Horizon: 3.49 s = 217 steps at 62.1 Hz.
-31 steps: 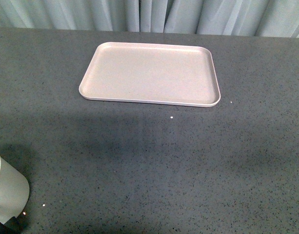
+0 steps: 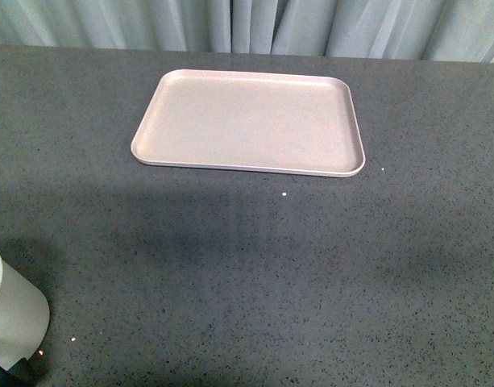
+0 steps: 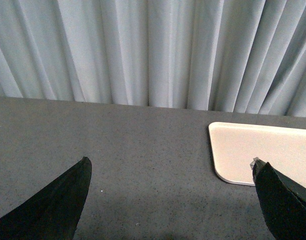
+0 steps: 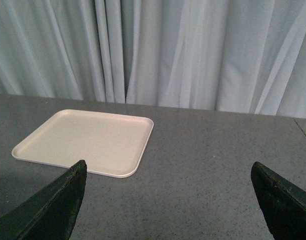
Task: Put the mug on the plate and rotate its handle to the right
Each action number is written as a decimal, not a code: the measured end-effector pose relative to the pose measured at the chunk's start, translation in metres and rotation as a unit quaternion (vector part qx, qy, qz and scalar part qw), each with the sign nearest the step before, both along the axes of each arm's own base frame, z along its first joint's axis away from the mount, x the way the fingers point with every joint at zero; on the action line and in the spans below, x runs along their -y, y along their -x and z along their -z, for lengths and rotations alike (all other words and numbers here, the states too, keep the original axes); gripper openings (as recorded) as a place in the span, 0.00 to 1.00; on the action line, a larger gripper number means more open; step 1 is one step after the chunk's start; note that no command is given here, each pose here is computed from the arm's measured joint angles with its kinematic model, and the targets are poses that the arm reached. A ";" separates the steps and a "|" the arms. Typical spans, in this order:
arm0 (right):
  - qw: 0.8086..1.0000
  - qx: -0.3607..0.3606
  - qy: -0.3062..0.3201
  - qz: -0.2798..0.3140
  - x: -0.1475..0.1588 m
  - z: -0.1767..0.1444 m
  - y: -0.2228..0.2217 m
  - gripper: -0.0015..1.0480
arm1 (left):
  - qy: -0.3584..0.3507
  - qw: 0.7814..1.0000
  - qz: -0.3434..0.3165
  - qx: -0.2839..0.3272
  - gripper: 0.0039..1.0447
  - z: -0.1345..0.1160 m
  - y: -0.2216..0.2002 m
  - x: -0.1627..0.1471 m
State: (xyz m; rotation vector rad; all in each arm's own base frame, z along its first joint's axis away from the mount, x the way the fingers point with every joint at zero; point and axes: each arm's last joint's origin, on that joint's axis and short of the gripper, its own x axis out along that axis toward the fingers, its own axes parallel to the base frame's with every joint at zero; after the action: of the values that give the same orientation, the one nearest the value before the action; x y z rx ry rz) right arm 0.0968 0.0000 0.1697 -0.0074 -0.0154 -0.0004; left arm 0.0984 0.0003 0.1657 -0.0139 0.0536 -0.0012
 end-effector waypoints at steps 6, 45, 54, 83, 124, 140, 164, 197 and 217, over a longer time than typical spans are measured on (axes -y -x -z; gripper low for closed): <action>1.000 0.000 0.000 0.000 0.000 0.000 0.000 0.91 | 0.039 0.980 0.003 -0.193 0.91 -0.008 -0.005 -0.001; 1.000 0.000 0.000 0.000 0.000 0.000 0.000 0.91 | -0.086 0.932 0.075 -0.343 0.91 -0.003 -0.094 -0.012; 1.000 0.000 0.000 0.000 0.000 0.000 0.000 0.91 | -0.094 0.926 0.088 -0.355 0.91 0.002 -0.098 -0.016; 1.000 0.000 0.000 0.000 0.000 0.000 0.000 0.91 | -0.104 0.903 0.111 -0.401 0.91 0.025 -0.104 -0.031; 1.000 0.000 0.000 0.000 0.000 0.000 0.000 0.91 | -0.130 0.879 0.119 -0.444 0.67 0.049 -0.112 -0.032; 1.000 0.000 0.000 0.000 0.000 0.000 0.000 0.91 | -0.136 0.867 0.140 -0.458 0.25 0.050 -0.109 -0.019; 1.000 0.000 0.000 0.000 0.000 0.000 0.000 0.91 | -0.117 0.879 0.161 -0.434 0.02 0.005 -0.137 0.009; 1.000 0.000 0.000 0.000 0.000 0.000 0.000 0.91 | -0.104 0.894 0.213 -0.381 0.02 -0.039 -0.274 0.148; 1.000 0.000 0.000 0.000 0.000 0.000 0.000 0.91 | -0.078 0.886 0.219 -0.400 0.02 -0.018 -0.318 0.211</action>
State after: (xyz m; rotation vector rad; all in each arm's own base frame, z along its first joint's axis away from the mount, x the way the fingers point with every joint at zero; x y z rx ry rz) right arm 0.0968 -0.0001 0.1697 -0.0074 -0.0154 -0.0008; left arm 0.4162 -0.2107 0.1839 0.1616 0.8877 -0.4482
